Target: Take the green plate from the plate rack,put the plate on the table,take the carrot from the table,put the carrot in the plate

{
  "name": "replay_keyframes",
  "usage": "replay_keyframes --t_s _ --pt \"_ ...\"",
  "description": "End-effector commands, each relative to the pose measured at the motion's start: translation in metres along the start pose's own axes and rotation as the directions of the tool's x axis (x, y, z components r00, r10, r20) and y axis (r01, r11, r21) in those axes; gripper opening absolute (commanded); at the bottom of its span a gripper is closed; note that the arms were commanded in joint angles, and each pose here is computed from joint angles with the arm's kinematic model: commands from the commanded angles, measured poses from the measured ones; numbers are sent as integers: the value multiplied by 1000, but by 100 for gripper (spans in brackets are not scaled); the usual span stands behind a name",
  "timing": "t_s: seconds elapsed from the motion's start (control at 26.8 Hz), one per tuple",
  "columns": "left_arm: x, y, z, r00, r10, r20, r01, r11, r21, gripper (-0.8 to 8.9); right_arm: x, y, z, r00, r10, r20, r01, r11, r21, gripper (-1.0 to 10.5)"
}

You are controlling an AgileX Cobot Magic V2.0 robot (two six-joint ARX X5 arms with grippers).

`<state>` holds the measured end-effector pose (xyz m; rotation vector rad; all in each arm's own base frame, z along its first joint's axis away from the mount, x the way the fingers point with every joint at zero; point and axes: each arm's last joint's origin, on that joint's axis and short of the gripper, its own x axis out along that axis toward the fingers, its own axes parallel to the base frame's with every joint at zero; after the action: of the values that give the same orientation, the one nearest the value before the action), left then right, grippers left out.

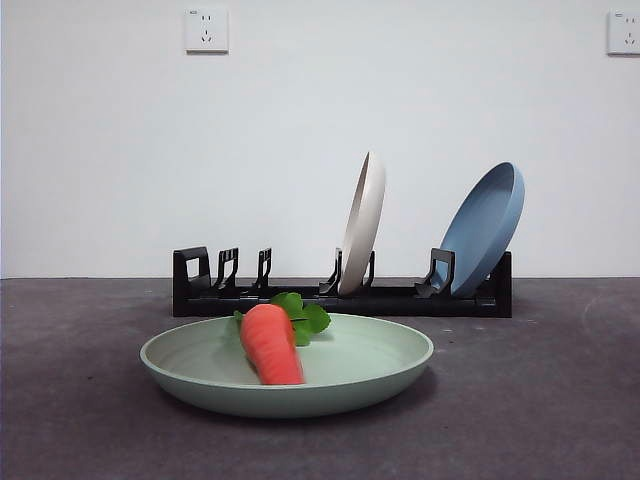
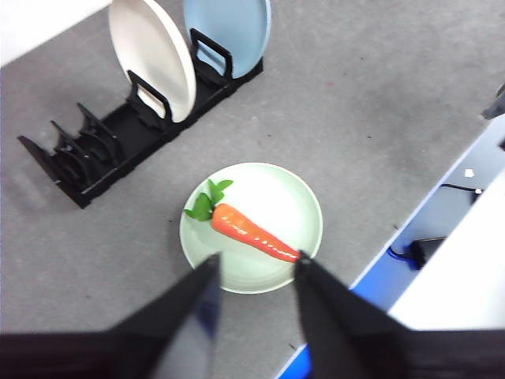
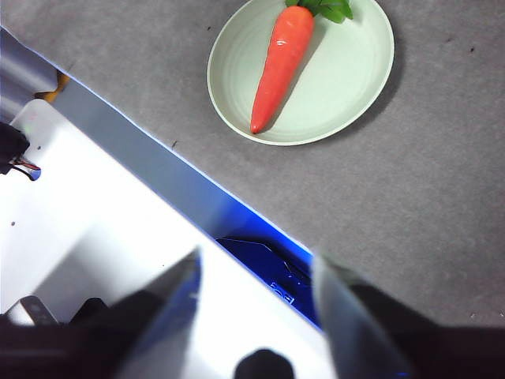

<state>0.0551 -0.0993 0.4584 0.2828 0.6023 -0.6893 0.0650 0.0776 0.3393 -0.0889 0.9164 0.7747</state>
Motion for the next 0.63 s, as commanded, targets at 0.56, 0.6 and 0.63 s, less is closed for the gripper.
replay_keyframes --t_s 0.56,0.6,0.63 --pt "-1 1 -4 999 9 -39 -9 1000 6 -4 -1 0 -1 1000 1 9 -1 1000 4 0" --pt "-1 1 -4 999 9 -39 -9 1000 6 -4 -1 0 -1 1000 1 9 -1 1000 4 0" --pt "-1 1 -4 999 9 -39 -9 1000 6 -4 -1 0 -1 1000 1 9 -1 1000 4 0"
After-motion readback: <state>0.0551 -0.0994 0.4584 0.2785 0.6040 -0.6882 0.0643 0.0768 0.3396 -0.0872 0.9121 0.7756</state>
